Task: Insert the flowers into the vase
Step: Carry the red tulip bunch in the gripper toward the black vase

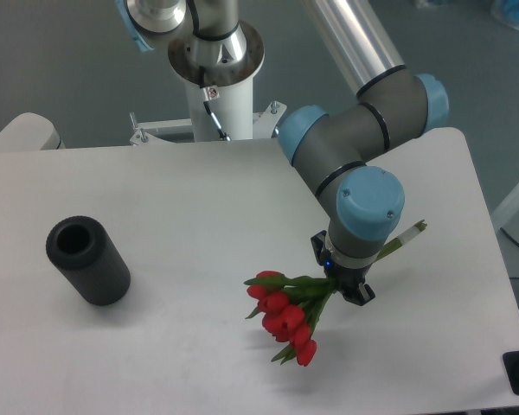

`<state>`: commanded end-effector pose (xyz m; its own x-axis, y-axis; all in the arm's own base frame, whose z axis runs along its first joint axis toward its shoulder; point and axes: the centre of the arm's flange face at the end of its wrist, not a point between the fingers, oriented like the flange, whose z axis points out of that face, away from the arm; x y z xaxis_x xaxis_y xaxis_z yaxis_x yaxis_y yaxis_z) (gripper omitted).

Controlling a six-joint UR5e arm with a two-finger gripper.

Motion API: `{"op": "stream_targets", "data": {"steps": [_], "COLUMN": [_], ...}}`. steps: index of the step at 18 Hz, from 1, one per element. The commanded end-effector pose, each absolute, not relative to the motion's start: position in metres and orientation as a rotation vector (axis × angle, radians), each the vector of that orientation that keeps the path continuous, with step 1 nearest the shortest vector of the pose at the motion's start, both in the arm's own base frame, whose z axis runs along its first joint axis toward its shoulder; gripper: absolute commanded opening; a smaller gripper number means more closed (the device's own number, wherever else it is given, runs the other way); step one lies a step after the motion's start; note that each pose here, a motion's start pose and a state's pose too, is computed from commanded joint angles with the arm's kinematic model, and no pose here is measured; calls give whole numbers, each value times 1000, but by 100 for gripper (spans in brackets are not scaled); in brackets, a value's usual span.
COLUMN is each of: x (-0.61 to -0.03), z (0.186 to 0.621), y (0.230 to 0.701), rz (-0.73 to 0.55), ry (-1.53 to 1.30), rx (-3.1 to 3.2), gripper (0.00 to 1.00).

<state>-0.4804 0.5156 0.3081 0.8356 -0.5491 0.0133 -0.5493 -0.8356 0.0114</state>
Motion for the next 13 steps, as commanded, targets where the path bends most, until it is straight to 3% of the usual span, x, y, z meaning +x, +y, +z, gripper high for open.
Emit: {"op": "stream_targets", "data": {"steps": [13], "x": [-454], "z": [303], "y": [528], "rz": [55], "ry": [-873], "rx": [3001], "gripper": [1]}}
